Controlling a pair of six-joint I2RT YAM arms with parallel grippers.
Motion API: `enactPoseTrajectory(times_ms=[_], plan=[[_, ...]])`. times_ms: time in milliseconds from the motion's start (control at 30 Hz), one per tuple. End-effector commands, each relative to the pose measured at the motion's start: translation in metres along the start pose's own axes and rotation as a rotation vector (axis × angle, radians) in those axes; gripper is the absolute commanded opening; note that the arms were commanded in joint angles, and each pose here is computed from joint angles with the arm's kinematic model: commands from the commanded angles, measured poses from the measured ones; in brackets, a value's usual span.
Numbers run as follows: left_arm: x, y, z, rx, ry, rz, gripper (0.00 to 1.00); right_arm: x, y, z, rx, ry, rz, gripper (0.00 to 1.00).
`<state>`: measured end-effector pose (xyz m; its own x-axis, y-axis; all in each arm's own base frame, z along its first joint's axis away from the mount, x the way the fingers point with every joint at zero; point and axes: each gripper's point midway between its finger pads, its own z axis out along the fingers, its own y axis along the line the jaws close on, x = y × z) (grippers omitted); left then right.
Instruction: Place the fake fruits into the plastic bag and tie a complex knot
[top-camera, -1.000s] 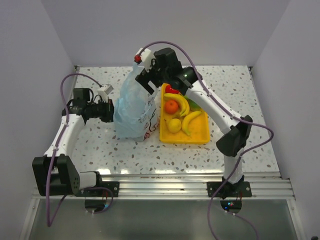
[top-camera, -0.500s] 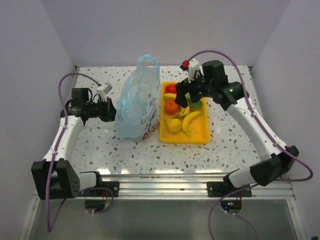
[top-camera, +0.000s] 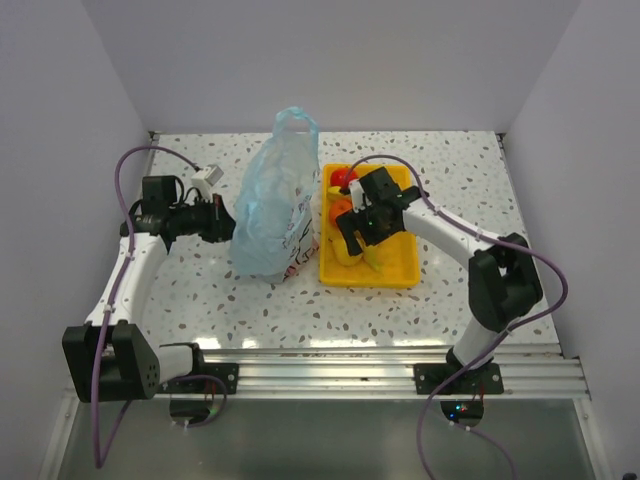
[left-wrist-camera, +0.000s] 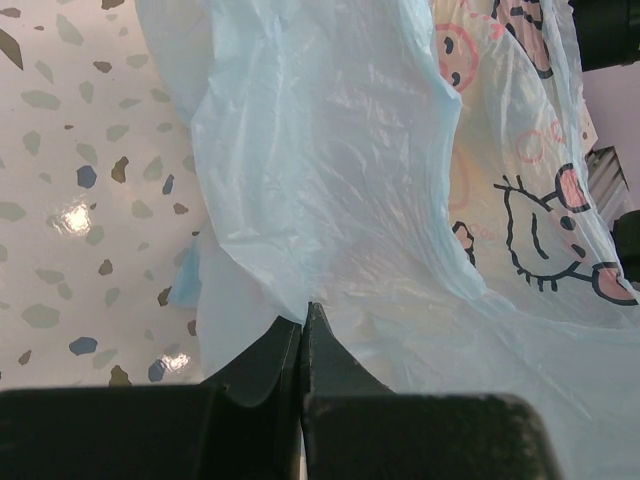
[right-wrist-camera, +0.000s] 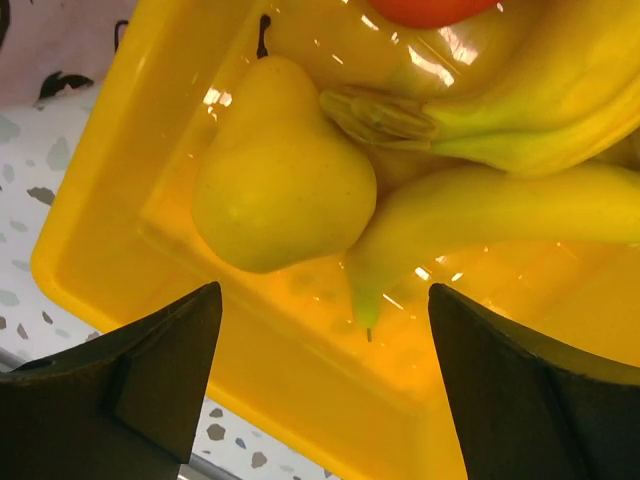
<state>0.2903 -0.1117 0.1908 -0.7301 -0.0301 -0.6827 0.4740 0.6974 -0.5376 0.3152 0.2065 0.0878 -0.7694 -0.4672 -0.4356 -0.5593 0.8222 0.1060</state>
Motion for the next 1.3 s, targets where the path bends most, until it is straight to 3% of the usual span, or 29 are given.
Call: enactPoseTrajectory(times_ms=[0,467,533,600,700,833,933,1133,1267], plan=[[-0.009,-0.01,-0.003,0.031,-0.038,0.033,0.0,-0.022,0.004,0.008,0.016,-0.092,0.02,0.88],[-0.01,-0.01,-0.001,0.044,-0.048,0.024,0.0,-0.012,0.018,0.052,0.003,-0.023,-0.009,0.9],[-0.009,-0.01,-0.001,0.044,-0.05,0.027,0.0,-0.011,0.018,0.051,0.0,-0.025,-0.012,0.88],[-0.009,-0.01,-0.001,0.045,-0.051,0.024,0.0,-0.012,0.021,0.043,-0.011,-0.027,-0.014,0.77],[-0.009,-0.01,0.0,0.045,-0.051,0.019,0.0,-0.02,0.027,0.016,-0.035,-0.067,-0.03,0.62],[-0.008,-0.01,0.001,0.047,-0.051,0.014,0.0,-0.041,0.033,-0.044,-0.042,-0.17,-0.052,0.49],[-0.008,-0.009,0.001,0.046,-0.051,0.011,0.0,-0.062,0.04,-0.086,-0.062,-0.272,-0.063,0.48],[-0.006,-0.01,0.001,0.049,-0.055,0.006,0.0,-0.134,0.094,-0.194,-0.277,-0.637,-0.153,0.49],[-0.006,-0.011,0.0,0.05,-0.06,0.006,0.0,-0.164,0.138,-0.205,-0.341,-0.685,-0.239,0.5]])
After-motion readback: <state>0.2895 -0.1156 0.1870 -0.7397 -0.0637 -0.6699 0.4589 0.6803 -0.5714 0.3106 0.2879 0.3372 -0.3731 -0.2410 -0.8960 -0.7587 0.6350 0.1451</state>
